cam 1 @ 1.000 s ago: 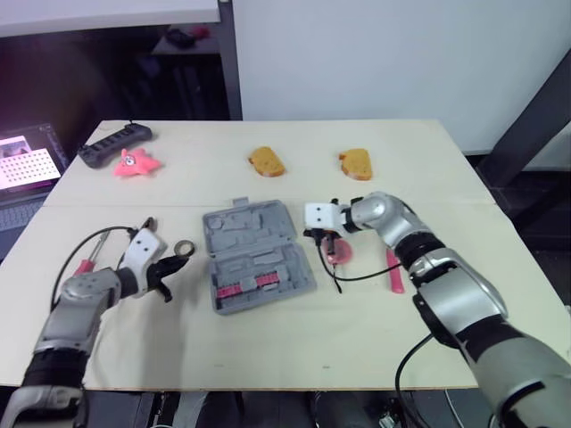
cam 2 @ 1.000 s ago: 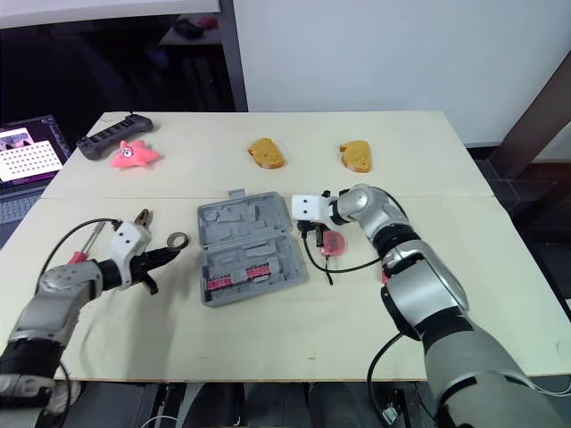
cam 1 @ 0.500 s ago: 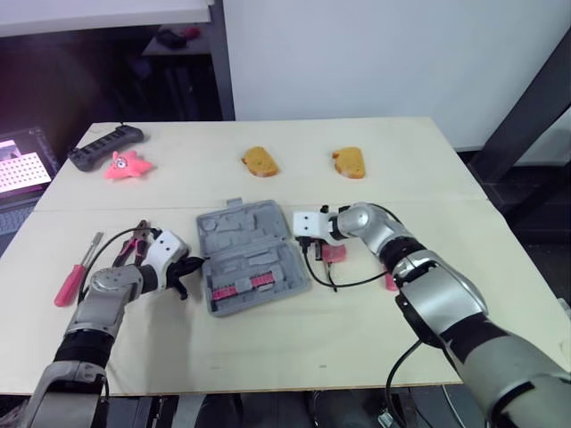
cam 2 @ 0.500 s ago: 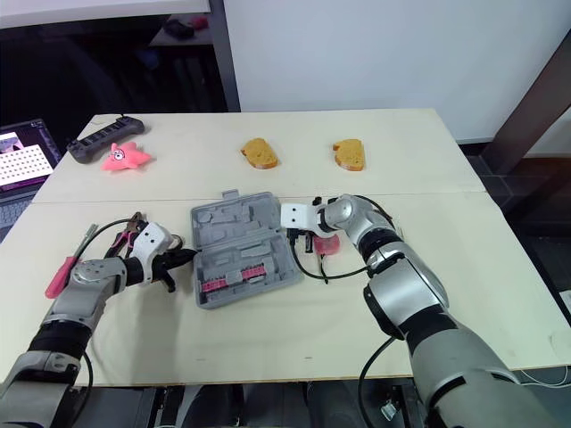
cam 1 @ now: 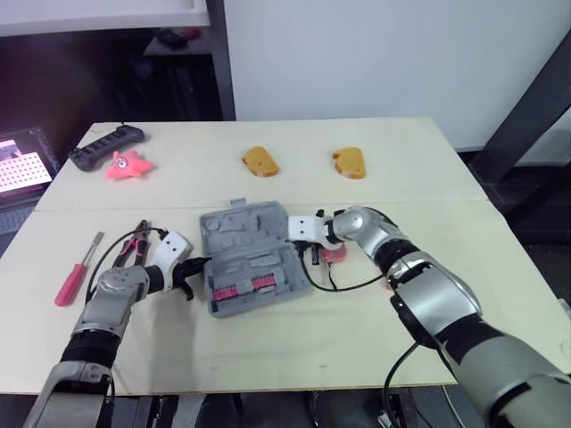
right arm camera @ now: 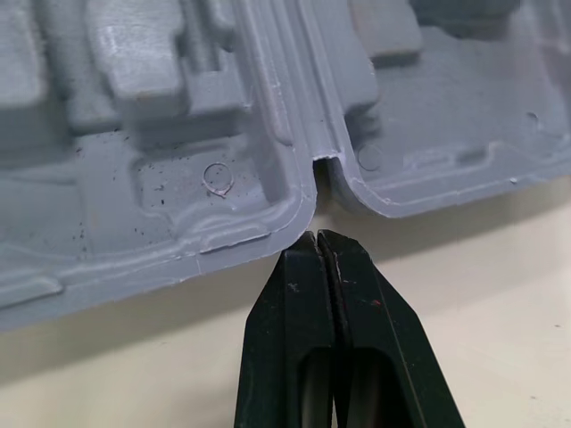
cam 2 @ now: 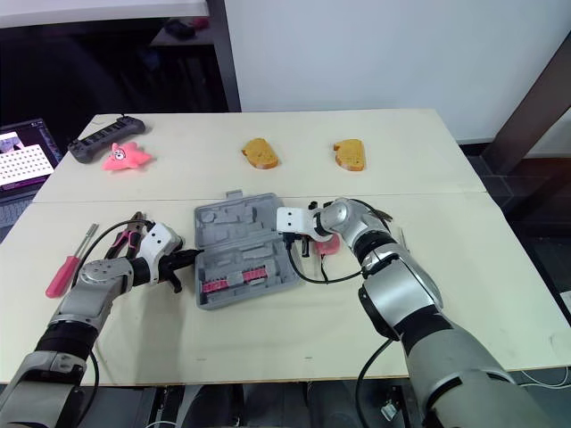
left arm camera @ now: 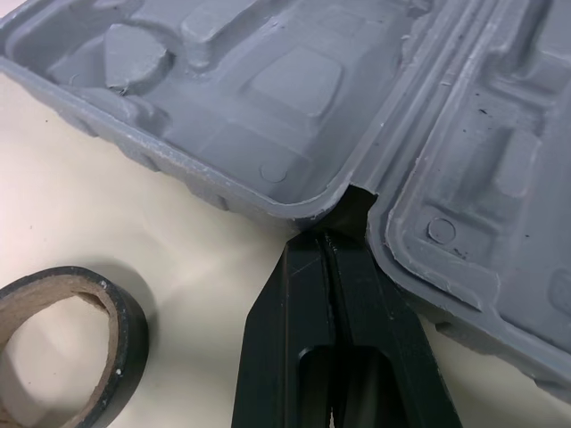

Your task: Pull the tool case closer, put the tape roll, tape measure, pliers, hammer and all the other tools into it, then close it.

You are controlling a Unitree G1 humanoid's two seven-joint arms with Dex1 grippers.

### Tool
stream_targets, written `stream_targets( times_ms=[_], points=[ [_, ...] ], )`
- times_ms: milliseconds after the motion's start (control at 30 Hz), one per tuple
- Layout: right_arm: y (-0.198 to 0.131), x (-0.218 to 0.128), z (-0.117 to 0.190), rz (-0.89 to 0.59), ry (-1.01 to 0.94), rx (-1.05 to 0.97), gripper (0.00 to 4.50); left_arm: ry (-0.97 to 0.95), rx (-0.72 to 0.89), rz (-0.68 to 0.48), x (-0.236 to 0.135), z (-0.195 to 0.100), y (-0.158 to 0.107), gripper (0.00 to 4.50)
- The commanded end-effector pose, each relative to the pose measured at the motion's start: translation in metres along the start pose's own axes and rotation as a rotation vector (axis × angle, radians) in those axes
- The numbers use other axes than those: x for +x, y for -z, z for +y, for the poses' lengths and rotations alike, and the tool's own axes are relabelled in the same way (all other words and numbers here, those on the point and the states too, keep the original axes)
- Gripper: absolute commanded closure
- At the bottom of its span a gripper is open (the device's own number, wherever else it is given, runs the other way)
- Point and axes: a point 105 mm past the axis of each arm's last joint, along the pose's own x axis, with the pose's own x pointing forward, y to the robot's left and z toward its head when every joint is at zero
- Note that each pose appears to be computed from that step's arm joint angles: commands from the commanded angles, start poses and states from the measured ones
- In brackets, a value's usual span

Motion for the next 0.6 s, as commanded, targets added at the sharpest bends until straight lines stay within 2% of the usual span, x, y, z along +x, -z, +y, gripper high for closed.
stream_targets(
  times_ms=[33, 333, 600],
  points=[
    [-0.024, -0.001, -0.001, -0.098, -0.035, -0.059, 4.46, 0.014, 0.036, -0.028, 0.004, -0.002, -0.014, 4.50],
    [-0.023, -0.005, 0.009, -0.136, -0.109, -0.052, 4.46, 0.019, 0.035, -0.011, 0.002, 0.000, -0.011, 4.50],
    [-0.015, -0.005, 0.011, -0.124, -0.095, -0.031, 4.46, 0.031, 0.050, -0.002, 0.000, 0.003, -0.011, 4.50]
  ],
)
